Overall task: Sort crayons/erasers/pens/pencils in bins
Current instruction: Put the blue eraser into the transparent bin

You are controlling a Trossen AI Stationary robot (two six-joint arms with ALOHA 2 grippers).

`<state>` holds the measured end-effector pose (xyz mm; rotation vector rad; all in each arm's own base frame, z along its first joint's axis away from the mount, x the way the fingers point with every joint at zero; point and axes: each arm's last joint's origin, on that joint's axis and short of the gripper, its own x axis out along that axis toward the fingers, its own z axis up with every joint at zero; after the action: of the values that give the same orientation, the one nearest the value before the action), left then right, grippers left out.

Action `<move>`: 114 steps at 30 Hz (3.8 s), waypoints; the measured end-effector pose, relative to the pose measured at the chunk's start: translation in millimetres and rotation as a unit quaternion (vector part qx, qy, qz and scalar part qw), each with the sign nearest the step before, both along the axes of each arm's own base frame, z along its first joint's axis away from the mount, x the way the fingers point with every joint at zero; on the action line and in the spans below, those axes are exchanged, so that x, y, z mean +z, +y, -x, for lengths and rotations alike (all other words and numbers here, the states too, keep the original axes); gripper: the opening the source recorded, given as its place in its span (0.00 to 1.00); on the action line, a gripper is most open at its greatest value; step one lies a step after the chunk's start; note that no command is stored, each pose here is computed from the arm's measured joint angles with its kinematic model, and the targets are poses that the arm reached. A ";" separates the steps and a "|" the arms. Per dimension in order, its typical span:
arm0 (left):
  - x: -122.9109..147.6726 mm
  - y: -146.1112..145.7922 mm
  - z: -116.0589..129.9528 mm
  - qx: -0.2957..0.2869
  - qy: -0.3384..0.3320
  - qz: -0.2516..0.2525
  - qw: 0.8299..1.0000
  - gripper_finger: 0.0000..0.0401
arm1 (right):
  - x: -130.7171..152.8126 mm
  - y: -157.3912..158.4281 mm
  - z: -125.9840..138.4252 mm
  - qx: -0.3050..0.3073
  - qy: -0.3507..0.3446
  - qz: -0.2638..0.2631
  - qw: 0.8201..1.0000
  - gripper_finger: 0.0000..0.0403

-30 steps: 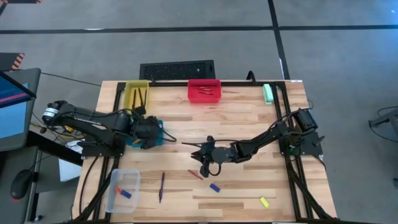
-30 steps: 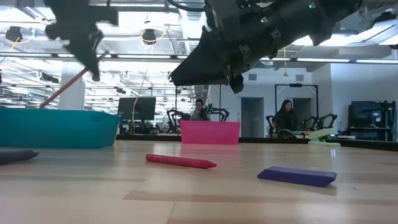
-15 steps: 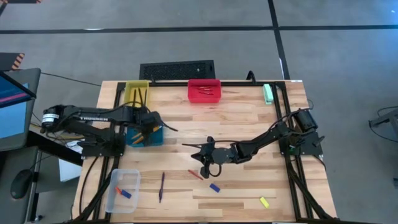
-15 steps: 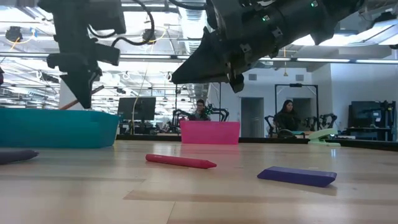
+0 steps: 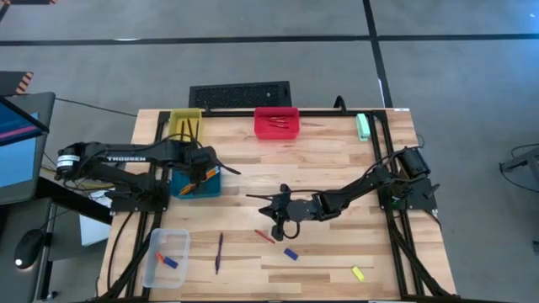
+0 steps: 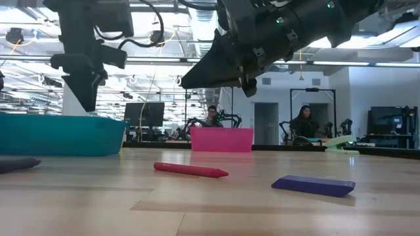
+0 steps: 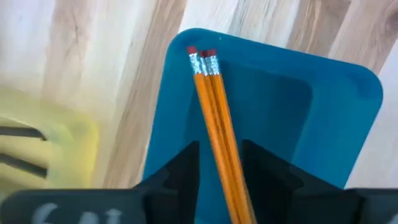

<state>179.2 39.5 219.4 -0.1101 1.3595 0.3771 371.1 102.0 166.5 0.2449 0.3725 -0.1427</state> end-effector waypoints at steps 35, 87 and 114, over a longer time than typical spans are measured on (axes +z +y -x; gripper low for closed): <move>-21.4 -59.2 13.3 -0.125 -0.611 -0.069 0.779 0.02 | -5.8 54.3 44.5 0.037 0.367 -0.084 0.926 0.16; -27.8 -59.2 13.7 -0.118 -0.587 -0.055 0.799 0.02 | -38.8 125.9 9.0 -0.050 0.440 -0.067 0.894 0.51; -28.4 -61.3 13.6 -0.023 -0.606 0.108 0.788 0.11 | -1.3 84.6 -4.7 0.037 0.429 0.003 0.903 0.16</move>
<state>165.6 -21.8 191.0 -0.4281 0.1032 0.0427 375.8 186.6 165.2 0.1481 1.2608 -0.1728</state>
